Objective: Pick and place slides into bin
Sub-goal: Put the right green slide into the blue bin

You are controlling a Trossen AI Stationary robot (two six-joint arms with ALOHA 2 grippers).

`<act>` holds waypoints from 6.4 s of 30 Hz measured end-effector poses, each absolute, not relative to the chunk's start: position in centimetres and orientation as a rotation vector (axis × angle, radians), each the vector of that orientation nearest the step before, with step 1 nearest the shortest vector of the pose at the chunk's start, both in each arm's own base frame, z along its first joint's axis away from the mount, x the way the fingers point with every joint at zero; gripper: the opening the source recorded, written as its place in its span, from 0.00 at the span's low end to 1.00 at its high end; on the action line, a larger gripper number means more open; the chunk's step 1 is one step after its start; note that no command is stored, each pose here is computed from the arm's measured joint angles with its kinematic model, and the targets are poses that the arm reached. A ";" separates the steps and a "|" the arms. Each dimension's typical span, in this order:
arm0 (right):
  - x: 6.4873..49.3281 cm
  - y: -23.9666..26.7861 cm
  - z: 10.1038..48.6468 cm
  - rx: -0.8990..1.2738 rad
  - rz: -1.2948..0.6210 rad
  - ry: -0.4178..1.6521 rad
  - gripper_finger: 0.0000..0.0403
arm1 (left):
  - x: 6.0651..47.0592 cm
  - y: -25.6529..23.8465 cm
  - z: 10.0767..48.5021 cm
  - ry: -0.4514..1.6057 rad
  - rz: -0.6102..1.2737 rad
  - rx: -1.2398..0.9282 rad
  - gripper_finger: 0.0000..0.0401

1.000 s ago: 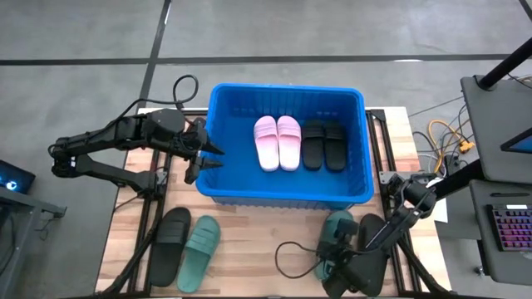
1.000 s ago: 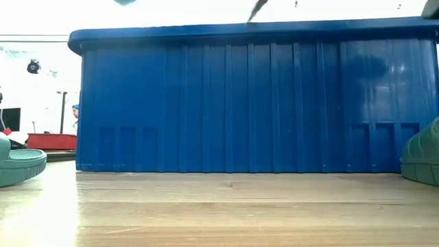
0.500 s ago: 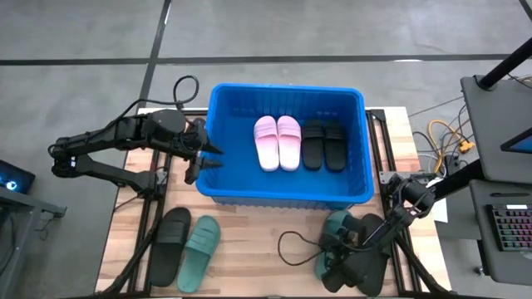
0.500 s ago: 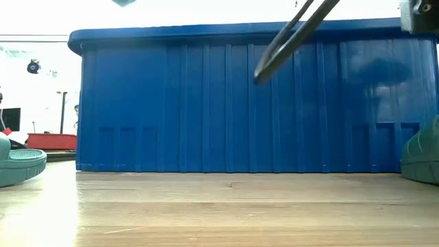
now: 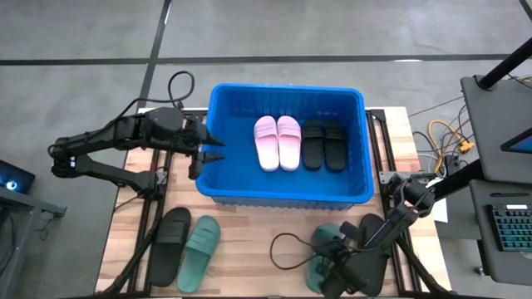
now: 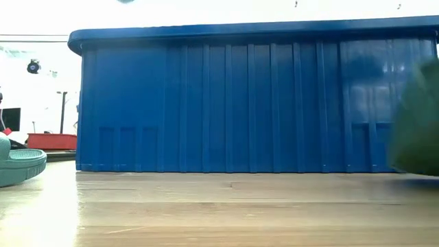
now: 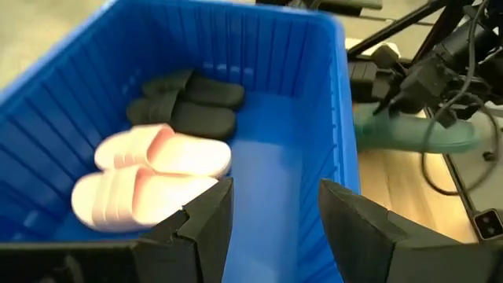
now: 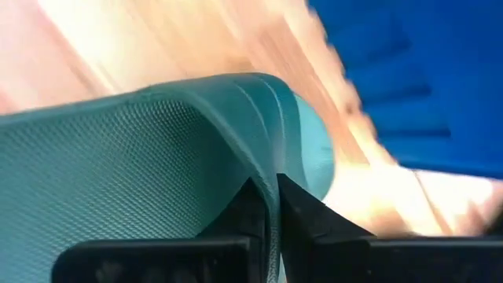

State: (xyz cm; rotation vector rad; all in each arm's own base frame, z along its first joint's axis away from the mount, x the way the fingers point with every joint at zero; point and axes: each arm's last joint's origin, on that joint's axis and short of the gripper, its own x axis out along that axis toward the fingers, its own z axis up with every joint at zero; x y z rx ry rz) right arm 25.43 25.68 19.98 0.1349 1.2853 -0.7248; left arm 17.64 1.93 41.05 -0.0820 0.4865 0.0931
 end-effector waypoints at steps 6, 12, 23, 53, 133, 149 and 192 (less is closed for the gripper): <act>27.2 26.5 23.3 0.187 -0.676 1.081 0.02 | 17.5 1.9 41.6 0.432 0.093 -0.041 0.43; 28.6 26.8 26.7 0.217 -0.602 0.964 0.02 | 17.4 1.9 41.9 0.404 0.097 -0.036 0.43; 30.3 26.2 31.8 0.160 -0.511 0.812 0.02 | 14.9 1.6 45.1 0.258 0.096 -0.033 0.43; 37.4 13.3 44.0 0.129 -0.373 0.501 0.02 | 8.6 0.9 47.6 0.035 0.096 -0.027 0.43; 54.1 -13.9 21.2 -0.336 -0.792 0.777 0.02 | -1.4 0.7 43.6 -0.139 0.397 -0.157 0.43; 54.0 -14.0 18.8 -0.405 -0.700 0.842 0.02 | -1.4 0.7 43.6 -0.139 0.398 -0.157 0.43; 54.3 -14.1 19.3 -0.284 -0.763 0.751 0.33 | -1.4 0.7 43.6 -0.140 0.397 -0.160 0.43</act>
